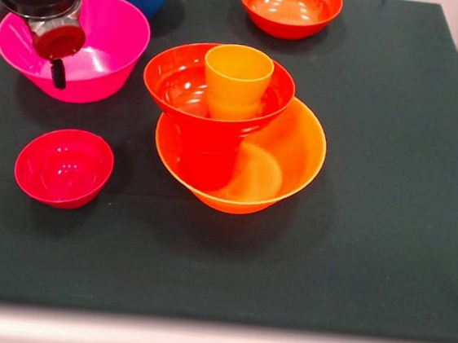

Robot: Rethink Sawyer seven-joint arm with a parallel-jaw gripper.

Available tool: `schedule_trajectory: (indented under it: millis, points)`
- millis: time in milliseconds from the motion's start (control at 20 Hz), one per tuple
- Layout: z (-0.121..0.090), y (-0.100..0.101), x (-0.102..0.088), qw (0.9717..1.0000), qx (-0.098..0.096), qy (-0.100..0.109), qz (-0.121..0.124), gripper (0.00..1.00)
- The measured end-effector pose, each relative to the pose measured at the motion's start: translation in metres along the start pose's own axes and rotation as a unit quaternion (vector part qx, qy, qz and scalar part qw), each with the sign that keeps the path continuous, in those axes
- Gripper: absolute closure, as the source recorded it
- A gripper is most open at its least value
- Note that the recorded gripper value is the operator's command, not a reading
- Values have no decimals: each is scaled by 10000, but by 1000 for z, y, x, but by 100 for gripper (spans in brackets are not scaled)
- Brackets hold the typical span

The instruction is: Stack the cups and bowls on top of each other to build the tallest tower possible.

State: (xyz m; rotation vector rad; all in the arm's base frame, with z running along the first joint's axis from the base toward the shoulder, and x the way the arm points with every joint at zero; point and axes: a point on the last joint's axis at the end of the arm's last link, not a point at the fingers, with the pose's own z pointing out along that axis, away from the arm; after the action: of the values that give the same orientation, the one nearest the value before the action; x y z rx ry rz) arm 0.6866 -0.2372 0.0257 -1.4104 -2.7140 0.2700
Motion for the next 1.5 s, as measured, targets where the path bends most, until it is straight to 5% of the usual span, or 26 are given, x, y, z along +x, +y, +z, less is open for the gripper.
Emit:
schedule_trajectory:
  millis: [550,1050,1100,1500]
  points:
    - [30,8,15,9998,99,95,-115,0]
    - [70,1,27,9998,124,-82,-136,0]
    - [73,0,28,9998,129,-90,-138,100]
    - [61,-6,24,9997,156,-160,-99,100]
